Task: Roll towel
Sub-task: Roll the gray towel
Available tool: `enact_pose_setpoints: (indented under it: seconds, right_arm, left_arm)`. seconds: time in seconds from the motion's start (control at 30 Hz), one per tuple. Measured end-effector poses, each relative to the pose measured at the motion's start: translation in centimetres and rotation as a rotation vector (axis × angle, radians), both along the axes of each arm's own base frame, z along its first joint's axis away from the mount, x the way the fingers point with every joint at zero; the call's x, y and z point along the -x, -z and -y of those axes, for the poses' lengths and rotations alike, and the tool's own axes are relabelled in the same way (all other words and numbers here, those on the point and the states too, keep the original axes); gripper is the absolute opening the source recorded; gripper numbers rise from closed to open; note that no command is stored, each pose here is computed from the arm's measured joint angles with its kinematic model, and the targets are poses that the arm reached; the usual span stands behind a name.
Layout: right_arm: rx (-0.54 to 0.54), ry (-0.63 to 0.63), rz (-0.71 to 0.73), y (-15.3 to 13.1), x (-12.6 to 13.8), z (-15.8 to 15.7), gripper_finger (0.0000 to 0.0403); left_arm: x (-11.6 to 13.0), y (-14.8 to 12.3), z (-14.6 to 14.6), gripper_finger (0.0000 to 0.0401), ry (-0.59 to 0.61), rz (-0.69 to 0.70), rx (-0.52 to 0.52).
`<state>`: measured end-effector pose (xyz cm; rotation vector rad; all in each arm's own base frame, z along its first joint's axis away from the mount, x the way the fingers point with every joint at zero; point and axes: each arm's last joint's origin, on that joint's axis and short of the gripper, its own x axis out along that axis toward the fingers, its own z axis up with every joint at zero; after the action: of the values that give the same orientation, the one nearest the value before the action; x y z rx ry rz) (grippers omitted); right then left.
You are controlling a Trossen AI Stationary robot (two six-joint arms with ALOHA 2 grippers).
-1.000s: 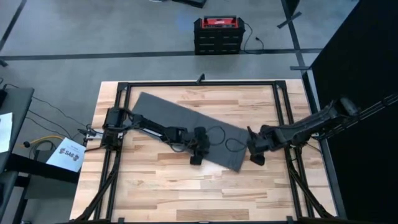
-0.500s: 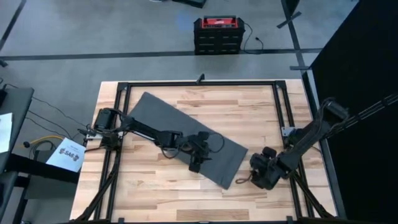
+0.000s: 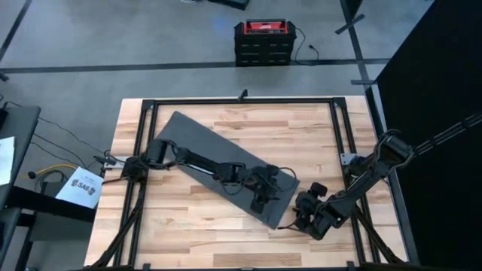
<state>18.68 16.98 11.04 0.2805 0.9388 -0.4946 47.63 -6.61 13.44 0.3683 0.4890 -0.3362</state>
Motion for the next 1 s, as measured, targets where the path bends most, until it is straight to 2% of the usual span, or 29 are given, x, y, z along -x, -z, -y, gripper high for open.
enact_pose_setpoints:
  seconds: [0.1,0.27,0.37,0.77,1.0]
  right_arm:
    - [0.012,0.011,0.016,0.5,-0.6,0.2,0.0226]
    - [0.032,0.020,0.035,1.0,-1.1,0.3,0.0226]
    - [0.026,0.023,0.040,0.9,-1.2,0.2,0.0226]
    - [0.016,-0.017,0.019,0.9,-1.0,-0.2,0.0226]
    - [0.048,-0.067,0.021,0.7,-1.7,0.2,0.0226]
  left_arm:
    - [-0.2,1.8,-0.2,0.0134,0.015,-0.036,-0.016]
    - [-0.9,2.7,-1.0,0.0134,0.008,0.006,0.001]
    - [-0.9,4.1,-1.4,0.0134,0.012,-0.040,0.006]
    - [-0.7,5.2,-2.7,0.0133,-0.022,-0.111,0.037]
    - [-0.7,5.3,-2.7,0.0134,-0.019,-0.115,0.048]
